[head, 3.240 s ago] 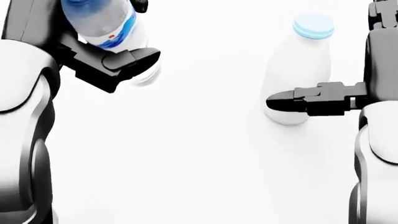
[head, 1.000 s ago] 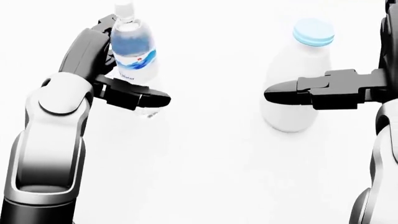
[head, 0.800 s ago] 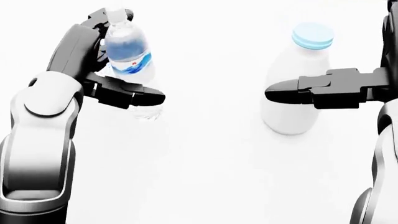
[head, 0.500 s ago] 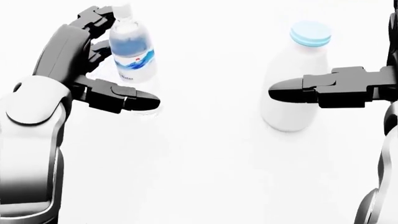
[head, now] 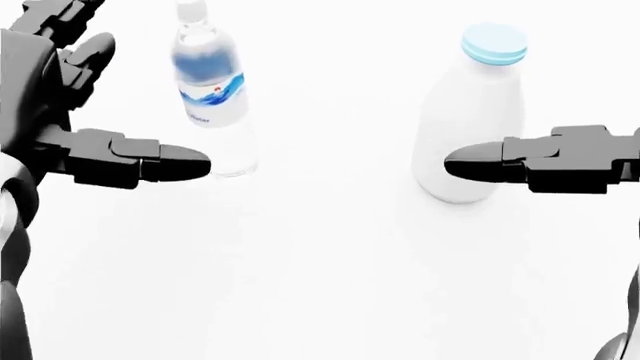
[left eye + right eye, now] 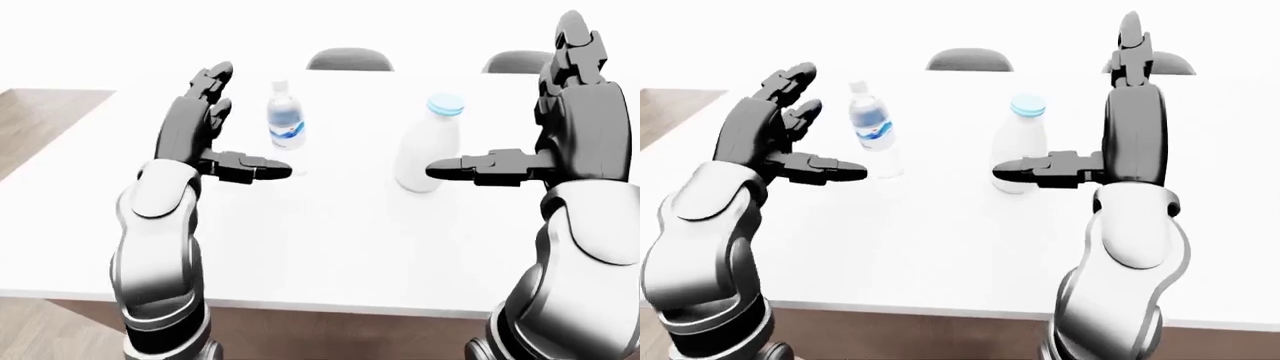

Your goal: Move the drinks to the dining counter.

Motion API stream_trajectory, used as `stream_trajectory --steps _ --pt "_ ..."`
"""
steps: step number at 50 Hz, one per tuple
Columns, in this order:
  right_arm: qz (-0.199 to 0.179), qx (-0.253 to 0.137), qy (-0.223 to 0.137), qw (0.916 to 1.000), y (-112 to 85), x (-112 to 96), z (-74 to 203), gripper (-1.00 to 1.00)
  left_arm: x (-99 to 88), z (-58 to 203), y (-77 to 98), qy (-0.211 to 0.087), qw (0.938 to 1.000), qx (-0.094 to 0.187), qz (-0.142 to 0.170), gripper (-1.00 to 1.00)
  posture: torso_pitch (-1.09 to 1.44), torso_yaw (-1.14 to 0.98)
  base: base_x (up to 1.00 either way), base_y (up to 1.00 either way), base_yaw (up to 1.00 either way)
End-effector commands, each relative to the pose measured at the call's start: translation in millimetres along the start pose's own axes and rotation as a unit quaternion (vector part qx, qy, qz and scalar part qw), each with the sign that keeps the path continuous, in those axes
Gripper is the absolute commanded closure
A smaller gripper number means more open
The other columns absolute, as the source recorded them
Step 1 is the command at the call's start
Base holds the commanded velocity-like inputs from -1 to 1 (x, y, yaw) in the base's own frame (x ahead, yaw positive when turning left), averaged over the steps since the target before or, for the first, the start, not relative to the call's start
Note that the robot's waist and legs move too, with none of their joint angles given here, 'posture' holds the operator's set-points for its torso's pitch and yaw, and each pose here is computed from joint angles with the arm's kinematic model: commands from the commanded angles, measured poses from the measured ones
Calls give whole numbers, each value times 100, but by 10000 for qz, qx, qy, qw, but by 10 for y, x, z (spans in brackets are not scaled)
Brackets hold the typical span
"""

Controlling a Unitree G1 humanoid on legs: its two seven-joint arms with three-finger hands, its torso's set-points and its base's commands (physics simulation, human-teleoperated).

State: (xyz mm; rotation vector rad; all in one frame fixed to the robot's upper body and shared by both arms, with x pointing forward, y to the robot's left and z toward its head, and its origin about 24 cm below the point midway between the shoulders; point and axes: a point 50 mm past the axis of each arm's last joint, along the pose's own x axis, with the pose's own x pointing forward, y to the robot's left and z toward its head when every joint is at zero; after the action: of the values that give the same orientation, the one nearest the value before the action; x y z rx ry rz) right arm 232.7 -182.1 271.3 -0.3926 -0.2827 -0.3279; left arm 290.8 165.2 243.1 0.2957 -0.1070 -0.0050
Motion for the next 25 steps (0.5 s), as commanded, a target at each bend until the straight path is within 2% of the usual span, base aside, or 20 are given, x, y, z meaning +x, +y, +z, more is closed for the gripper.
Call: stream_trajectory --steps 1,4,8,12,17,25 --pt "-166 -9 -300 9994 -74 -42 95 -100 -92 195 84 -438 9988 -93 187 -87 0 0 0 0 0" --pt "-221 -5 -339 9992 -131 -96 128 -100 -186 277 147 -554 9979 -212 269 -99 0 0 0 0 0" --pt "-327 10 -422 9986 -246 -169 190 -100 -305 364 234 -692 9966 -303 339 -100 0 0 0 0 0" --pt "-408 38 -492 9979 -373 -236 253 -100 -412 393 390 -771 9948 -433 501 -100 0 0 0 0 0" --pt "-563 -1 -586 9967 -532 -329 340 -100 -470 436 582 -825 9922 -579 734 -100 0 0 0 0 0" --pt "-765 -13 -640 9950 -708 -456 418 -100 -570 435 783 -875 9883 -752 998 -100 0 0 0 0 0"
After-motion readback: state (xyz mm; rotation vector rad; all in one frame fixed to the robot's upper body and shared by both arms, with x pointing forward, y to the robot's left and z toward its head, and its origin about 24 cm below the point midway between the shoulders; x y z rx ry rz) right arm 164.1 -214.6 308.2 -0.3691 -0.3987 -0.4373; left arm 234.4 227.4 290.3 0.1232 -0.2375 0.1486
